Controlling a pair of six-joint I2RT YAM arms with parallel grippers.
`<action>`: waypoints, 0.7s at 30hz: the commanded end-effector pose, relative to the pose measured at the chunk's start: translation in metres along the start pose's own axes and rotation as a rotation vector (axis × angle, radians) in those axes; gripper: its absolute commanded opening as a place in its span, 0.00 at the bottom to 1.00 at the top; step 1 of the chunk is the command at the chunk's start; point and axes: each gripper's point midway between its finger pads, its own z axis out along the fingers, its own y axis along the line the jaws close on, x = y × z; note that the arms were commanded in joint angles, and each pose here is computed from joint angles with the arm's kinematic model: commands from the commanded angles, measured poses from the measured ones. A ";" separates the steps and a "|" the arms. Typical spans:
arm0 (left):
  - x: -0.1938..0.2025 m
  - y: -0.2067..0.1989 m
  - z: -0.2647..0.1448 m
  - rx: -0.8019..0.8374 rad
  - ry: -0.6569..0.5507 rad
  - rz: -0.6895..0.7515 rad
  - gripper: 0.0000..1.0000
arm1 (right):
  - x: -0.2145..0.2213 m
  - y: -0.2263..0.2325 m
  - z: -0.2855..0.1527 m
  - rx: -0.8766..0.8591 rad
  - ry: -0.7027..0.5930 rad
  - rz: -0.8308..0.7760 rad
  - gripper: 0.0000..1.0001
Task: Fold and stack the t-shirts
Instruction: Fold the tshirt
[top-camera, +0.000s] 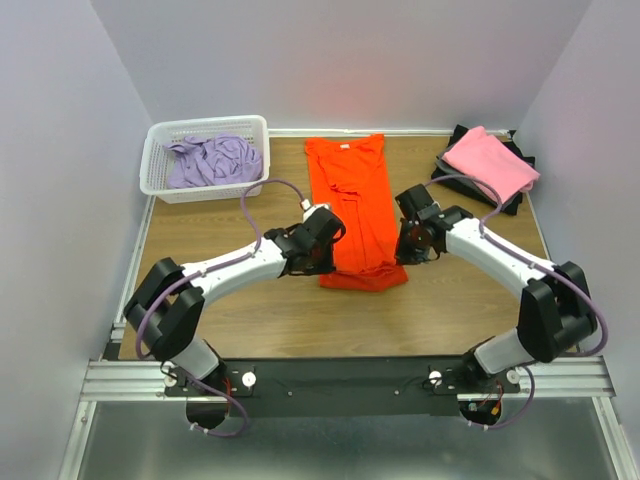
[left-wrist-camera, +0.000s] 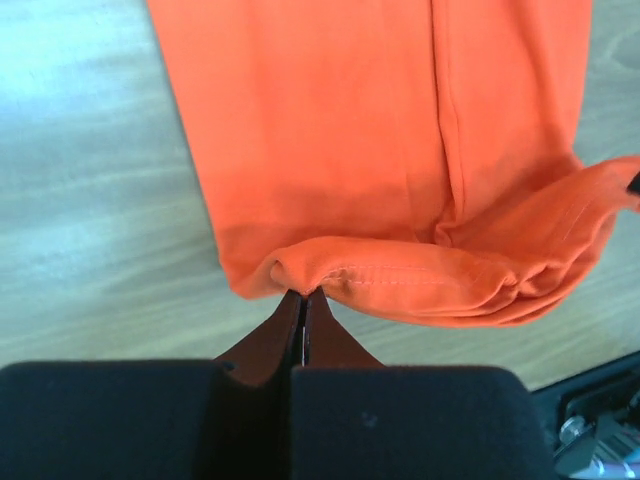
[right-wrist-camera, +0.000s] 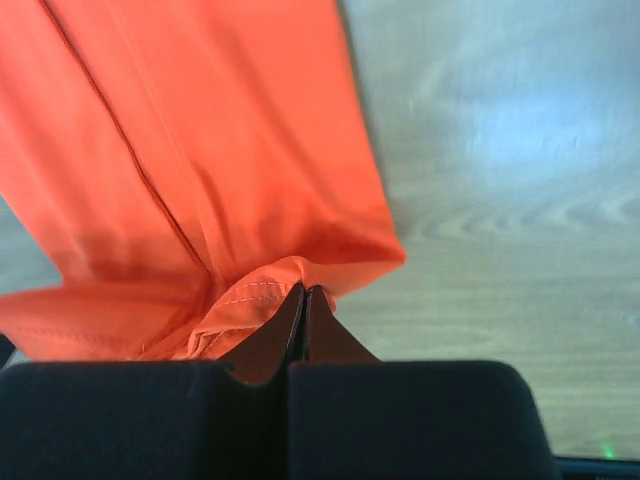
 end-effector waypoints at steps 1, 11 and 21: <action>-0.035 0.006 0.006 -0.026 -0.053 0.040 0.00 | -0.043 0.004 0.007 0.045 -0.106 0.043 0.01; -0.101 0.025 0.033 -0.075 -0.082 0.072 0.00 | -0.110 0.021 0.041 0.066 -0.127 0.069 0.01; -0.160 0.036 0.067 -0.043 -0.090 0.070 0.00 | -0.161 0.029 0.072 0.058 -0.136 0.078 0.01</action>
